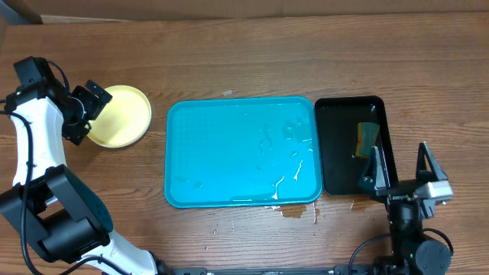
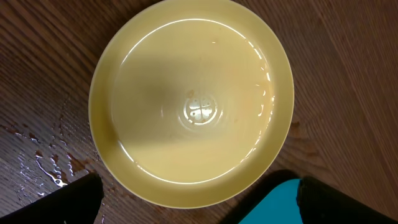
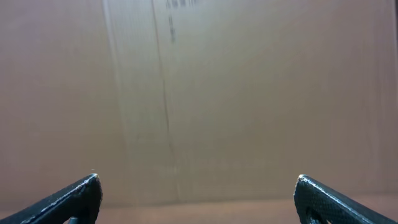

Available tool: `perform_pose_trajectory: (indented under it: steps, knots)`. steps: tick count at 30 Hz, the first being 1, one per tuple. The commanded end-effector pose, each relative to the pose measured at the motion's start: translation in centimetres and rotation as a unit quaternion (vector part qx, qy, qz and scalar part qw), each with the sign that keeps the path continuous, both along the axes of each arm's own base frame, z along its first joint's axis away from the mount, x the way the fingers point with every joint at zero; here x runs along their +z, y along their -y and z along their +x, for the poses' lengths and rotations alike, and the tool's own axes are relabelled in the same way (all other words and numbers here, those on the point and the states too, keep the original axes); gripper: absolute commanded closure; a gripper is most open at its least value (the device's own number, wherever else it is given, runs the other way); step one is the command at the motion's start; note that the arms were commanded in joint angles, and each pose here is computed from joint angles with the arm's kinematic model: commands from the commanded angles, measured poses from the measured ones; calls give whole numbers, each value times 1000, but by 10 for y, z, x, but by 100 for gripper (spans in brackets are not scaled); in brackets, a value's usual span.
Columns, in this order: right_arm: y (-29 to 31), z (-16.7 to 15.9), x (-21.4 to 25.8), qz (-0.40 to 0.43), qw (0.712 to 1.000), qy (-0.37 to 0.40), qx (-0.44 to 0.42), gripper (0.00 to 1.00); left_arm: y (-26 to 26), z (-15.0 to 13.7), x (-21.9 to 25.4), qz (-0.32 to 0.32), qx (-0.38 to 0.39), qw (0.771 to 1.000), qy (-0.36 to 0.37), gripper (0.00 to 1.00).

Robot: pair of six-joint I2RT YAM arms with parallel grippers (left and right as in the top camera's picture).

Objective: Clean dirty plates on tray and stack at the side

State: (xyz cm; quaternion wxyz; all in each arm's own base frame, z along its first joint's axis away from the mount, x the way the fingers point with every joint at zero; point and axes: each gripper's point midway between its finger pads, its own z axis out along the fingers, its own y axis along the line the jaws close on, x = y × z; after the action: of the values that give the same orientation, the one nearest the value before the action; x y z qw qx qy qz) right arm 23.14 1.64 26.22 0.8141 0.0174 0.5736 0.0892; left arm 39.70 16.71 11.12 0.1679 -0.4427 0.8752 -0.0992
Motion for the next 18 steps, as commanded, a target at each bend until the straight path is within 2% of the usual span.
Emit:
perform_pose_trajectory:
  steps: [1,14,18]
  knots:
    - [0,1,-6,0,1000,-7,2,0,5,0,-8,-5,-15,1000,-6,0]
    - [-2,14,-90,-9,984,-180,4,0,5,0,-8,-5,-15,1000,-6,0]
    - [-2,14,-93,-21,983,-184,2,0,5,0,-8,-5,-15,1000,-6,0]
